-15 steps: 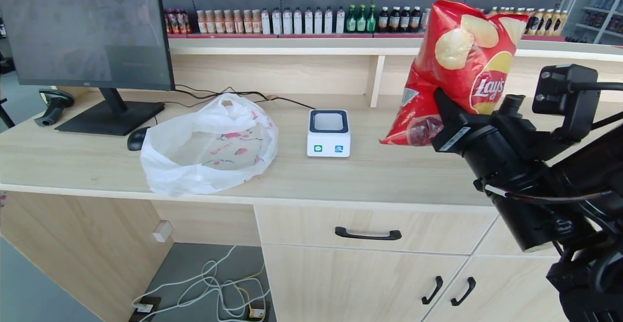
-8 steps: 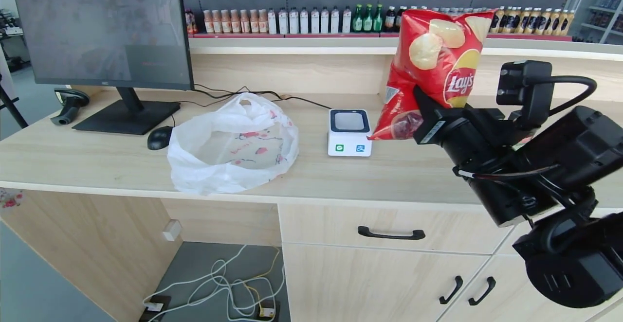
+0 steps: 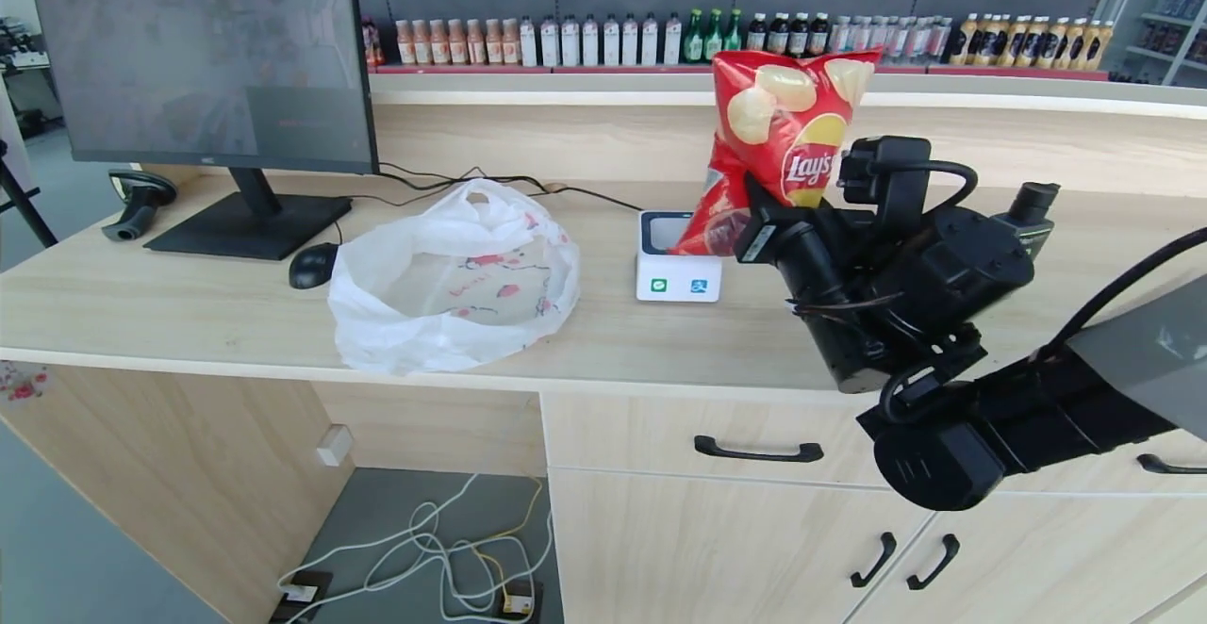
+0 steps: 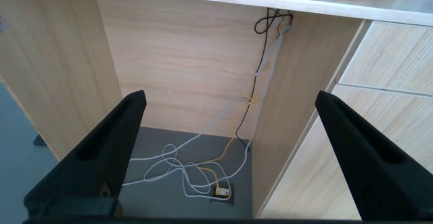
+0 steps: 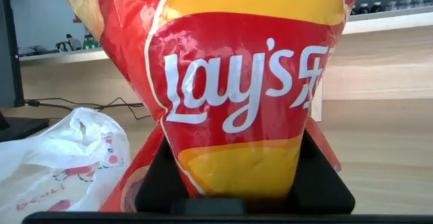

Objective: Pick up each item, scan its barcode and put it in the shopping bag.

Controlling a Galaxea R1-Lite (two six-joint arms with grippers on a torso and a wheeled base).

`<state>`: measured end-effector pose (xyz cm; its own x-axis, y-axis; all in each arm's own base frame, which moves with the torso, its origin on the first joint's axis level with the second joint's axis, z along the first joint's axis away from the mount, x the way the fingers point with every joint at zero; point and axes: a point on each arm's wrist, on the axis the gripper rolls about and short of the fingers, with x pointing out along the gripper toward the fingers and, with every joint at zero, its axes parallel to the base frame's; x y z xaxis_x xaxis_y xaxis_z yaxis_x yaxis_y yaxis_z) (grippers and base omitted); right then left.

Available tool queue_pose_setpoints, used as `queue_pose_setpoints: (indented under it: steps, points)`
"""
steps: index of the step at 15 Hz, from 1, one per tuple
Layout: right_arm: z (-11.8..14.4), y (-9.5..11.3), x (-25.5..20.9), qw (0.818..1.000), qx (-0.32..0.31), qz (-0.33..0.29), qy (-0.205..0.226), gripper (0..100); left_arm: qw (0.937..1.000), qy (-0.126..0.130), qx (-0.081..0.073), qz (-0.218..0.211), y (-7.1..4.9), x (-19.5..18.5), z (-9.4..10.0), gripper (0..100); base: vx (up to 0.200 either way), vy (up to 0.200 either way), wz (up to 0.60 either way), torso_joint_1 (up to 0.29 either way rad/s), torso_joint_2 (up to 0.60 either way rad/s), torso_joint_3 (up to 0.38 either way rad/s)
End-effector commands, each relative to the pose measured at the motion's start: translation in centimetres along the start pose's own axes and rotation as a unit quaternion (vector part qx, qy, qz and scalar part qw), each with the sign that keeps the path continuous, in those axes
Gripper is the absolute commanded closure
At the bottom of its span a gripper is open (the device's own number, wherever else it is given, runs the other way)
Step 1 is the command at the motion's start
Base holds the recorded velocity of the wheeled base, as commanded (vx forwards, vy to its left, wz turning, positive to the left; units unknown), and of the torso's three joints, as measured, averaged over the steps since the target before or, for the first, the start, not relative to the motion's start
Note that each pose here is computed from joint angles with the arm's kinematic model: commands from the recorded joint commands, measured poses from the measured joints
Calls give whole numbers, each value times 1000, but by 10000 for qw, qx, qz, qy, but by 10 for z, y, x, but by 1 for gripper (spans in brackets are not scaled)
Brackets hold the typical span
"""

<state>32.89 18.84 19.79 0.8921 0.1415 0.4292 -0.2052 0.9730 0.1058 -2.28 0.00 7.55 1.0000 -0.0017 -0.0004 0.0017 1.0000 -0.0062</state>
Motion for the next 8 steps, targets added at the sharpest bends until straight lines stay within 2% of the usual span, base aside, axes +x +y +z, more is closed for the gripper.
queue_pose_setpoints:
  steps: [1,4,8]
  points:
    - [-23,0,2,9997,-104,-37,220,100,10000,-10,-7,1,0,0,0,0,0,0,0,0,0,0]
    - [-36,-3,2,9987,-364,-105,342,100,10000,-10,0,1,0,0,0,0,0,0,0,0,0,0]
    - [-46,2,11,9988,-454,-95,143,100,10000,-17,-7,1,0,0,0,0,0,0,0,0,0,0]
